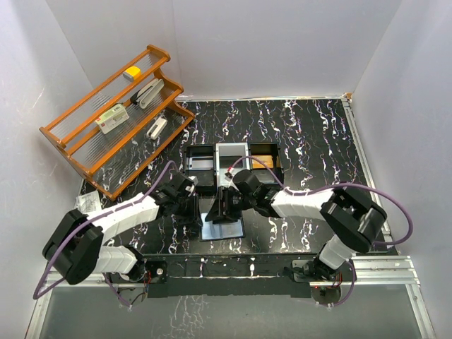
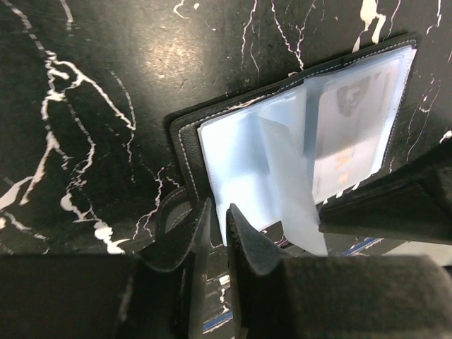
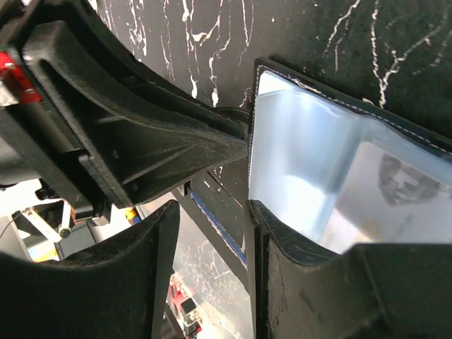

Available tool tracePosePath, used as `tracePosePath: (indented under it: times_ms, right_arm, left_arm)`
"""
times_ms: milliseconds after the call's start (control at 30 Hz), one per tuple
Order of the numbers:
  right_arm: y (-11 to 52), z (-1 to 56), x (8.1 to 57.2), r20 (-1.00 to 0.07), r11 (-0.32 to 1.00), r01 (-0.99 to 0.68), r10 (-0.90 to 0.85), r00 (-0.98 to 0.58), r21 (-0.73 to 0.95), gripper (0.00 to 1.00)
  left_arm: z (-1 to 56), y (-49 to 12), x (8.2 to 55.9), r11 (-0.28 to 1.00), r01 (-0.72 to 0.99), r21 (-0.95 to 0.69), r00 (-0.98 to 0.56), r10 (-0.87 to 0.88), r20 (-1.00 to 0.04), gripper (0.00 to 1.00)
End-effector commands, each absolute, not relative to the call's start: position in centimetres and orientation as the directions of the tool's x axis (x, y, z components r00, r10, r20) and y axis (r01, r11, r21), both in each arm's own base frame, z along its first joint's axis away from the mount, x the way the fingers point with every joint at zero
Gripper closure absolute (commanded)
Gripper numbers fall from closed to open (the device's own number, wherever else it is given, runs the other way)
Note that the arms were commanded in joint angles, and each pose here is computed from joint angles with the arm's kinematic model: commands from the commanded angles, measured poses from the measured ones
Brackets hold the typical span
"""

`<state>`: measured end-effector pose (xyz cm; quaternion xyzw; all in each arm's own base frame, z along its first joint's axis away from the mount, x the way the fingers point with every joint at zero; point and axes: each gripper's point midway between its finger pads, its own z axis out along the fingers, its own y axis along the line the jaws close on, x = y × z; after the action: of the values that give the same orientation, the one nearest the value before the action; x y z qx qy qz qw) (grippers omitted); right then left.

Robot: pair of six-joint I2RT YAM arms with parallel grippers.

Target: Take the credit cards out of the card holder

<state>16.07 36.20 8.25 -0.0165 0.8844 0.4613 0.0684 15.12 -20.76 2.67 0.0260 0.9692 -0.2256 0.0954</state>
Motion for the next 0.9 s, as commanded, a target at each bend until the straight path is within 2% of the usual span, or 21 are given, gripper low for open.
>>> tracePosePath:
  times_ms: [0,233,433,533,633,700,800,867]
  right_arm:
    - [38.7,10.5,16.2,-0.158,0.47,-0.149,-0.022,-0.987,0.87,0.59]
    - [39.0,9.5,15.5,-0.119,0.476,-0.133,-0.061,-0.991,0.869,0.46]
    - [39.7,13.2,15.1,-0.222,0.376,-0.245,-0.104,-0.969,0.894,0.33]
    - [39.7,14.9,15.3,-0.266,0.353,-0.282,-0.094,-0.959,0.892,0.3]
    - [38.6,14.4,16.4,-0.292,0.446,-0.274,-0.029,-0.956,0.852,0.31]
    - [36.8,13.0,17.7,-0.309,0.568,-0.233,0.04,-0.95,0.79,0.35]
    - [33.1,11.1,19.6,-0.344,0.723,-0.11,0.185,-0.921,0.682,0.44]
    - [31.0,10.7,20.3,-0.37,0.765,-0.054,0.246,-0.896,0.641,0.43]
  left_arm:
    - [3.3,-19.0,14.9,0.926,0.04,-0.376,-0.972,-0.051,-0.228,0.85]
    - [4.6,-16.2,15.0,0.952,-0.074,-0.298,-0.946,-0.162,-0.281,0.8]
    - [6.5,-16.7,15.9,0.935,-0.067,-0.348,-0.921,-0.192,-0.339,0.74]
    - [7.4,-17.0,16.5,0.931,-0.051,-0.362,-0.911,-0.192,-0.366,0.71]
    - [8.3,-17.6,17.0,0.924,-0.022,-0.382,-0.905,-0.181,-0.384,0.68]
    - [8.9,-18.2,17.3,0.912,0.001,-0.409,-0.902,-0.176,-0.394,0.65]
    - [9.7,-20.0,17.5,0.875,0.065,-0.48,-0.904,-0.152,-0.4,0.6]
    - [10.2,-21.7,17.4,0.837,0.123,-0.533,-0.914,-0.113,-0.389,0.57]
